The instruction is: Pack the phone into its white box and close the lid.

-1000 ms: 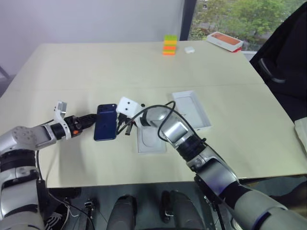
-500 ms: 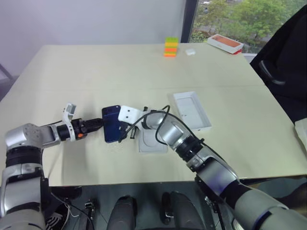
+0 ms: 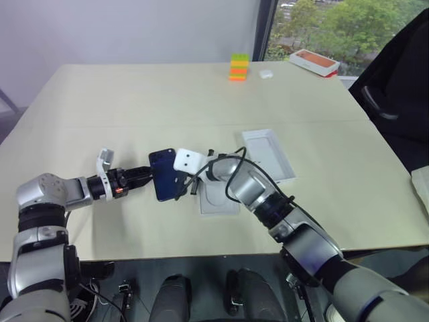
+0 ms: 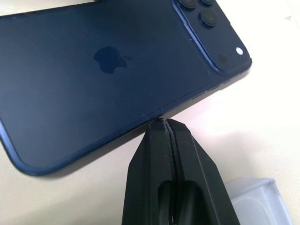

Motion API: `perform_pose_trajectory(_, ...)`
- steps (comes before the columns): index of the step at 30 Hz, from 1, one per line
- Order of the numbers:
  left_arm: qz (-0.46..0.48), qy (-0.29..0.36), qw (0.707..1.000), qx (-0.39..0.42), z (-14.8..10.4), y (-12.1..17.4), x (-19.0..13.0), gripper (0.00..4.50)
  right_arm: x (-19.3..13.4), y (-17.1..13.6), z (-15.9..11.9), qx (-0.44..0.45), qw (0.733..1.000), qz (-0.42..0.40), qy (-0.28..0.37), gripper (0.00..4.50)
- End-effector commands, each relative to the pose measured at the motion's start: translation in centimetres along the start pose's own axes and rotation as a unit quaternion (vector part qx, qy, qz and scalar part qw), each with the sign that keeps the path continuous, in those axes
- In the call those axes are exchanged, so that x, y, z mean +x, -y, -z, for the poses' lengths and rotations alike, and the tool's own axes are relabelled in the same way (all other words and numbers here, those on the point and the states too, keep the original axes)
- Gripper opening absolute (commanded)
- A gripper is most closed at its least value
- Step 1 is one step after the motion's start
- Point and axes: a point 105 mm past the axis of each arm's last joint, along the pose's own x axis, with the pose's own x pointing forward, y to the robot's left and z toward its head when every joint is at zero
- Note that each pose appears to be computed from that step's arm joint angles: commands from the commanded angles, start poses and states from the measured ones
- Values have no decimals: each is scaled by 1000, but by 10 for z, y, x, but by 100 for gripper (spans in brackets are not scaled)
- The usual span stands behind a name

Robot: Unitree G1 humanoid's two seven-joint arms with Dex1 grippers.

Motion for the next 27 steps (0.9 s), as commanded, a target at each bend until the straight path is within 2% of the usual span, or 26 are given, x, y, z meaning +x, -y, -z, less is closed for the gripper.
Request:
perform_pose_trajectory(1,24,-12,999,-37,9,3,8,296,1,-11,-5,5,1000,-26,7,3)
perform_pose_trajectory(8,6,-39,999,-38,21,2,15,296,2,-10,-6,5,1000,-21,6,3)
perform_pose_trajectory(14,-40,-72,996,16,28,16,14,296,-1,-10,-8,7,1000,-19,11,3)
perform_pose_trajectory(20,-79,-43,996,16,28,9,13,296,-2,-9,-6,6,1000,-16,10,3)
perform_pose_trajectory(27,-76,-7,997,7,32,10,23,296,-4,-15,-12,14,999,-37,20,3)
